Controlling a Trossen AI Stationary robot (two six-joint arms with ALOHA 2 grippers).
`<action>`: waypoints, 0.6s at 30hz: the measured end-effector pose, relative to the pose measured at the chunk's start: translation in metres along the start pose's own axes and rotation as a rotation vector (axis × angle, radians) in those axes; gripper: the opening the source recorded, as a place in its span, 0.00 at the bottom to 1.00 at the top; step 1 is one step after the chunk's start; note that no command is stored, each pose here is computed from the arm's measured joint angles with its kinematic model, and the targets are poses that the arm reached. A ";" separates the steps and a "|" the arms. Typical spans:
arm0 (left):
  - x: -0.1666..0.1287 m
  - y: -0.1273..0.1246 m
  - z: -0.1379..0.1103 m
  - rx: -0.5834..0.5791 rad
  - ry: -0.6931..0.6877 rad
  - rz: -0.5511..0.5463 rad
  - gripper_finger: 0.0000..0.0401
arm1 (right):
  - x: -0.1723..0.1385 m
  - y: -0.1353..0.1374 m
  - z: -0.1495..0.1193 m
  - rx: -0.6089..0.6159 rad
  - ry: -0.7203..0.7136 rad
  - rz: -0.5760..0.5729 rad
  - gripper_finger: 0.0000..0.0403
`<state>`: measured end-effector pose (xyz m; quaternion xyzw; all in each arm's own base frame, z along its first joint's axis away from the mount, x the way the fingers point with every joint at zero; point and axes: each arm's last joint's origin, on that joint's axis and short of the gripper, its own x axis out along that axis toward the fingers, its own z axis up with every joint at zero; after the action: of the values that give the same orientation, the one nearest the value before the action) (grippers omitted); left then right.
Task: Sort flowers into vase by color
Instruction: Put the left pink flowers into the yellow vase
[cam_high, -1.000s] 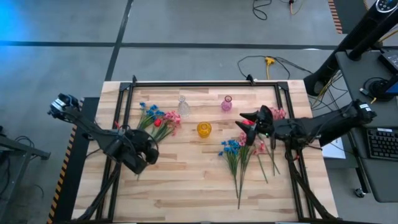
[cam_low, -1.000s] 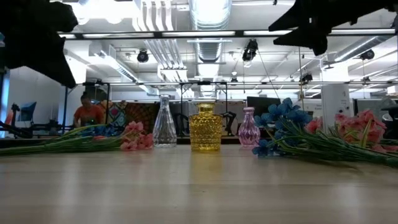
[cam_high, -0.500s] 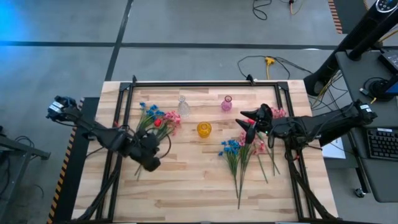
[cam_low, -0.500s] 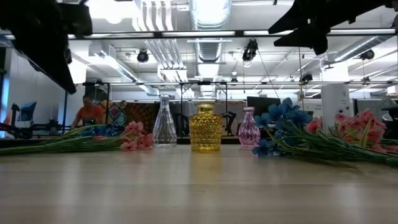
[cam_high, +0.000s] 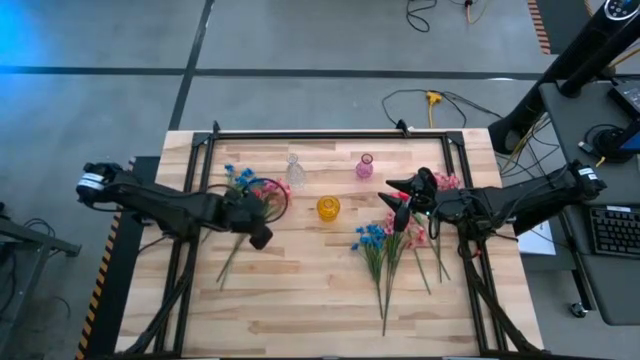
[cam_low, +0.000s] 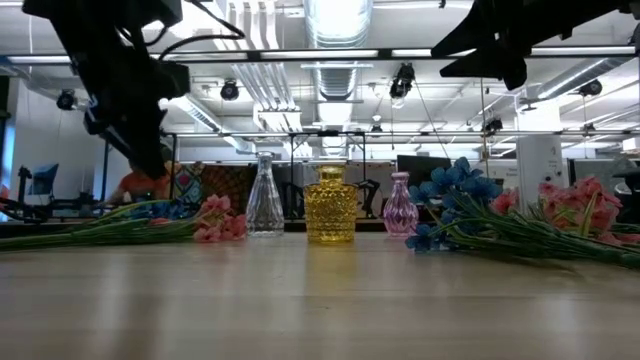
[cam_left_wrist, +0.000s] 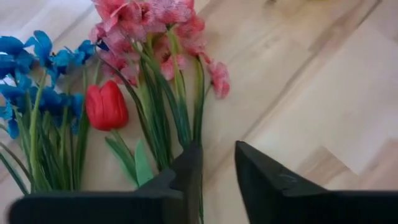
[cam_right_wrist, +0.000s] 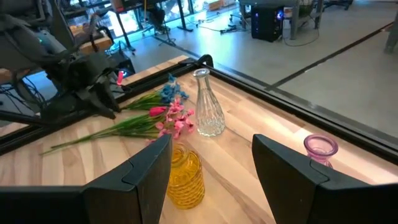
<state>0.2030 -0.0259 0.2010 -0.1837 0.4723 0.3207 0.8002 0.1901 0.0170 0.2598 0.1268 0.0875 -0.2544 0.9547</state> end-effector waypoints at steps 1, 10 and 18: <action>0.003 -0.001 0.000 0.006 0.009 0.010 0.26 | 0.000 0.000 0.000 0.000 0.001 0.000 0.53; 0.036 -0.012 0.009 -0.002 0.099 0.142 0.40 | 0.000 0.000 0.000 0.004 0.000 0.000 0.53; 0.055 -0.015 0.015 0.027 0.141 0.211 0.39 | 0.000 0.000 0.000 0.004 0.000 0.000 0.53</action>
<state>0.2424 -0.0087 0.1599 -0.1443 0.5485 0.3827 0.7293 0.1901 0.0170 0.2598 0.1287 0.0869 -0.2545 0.9545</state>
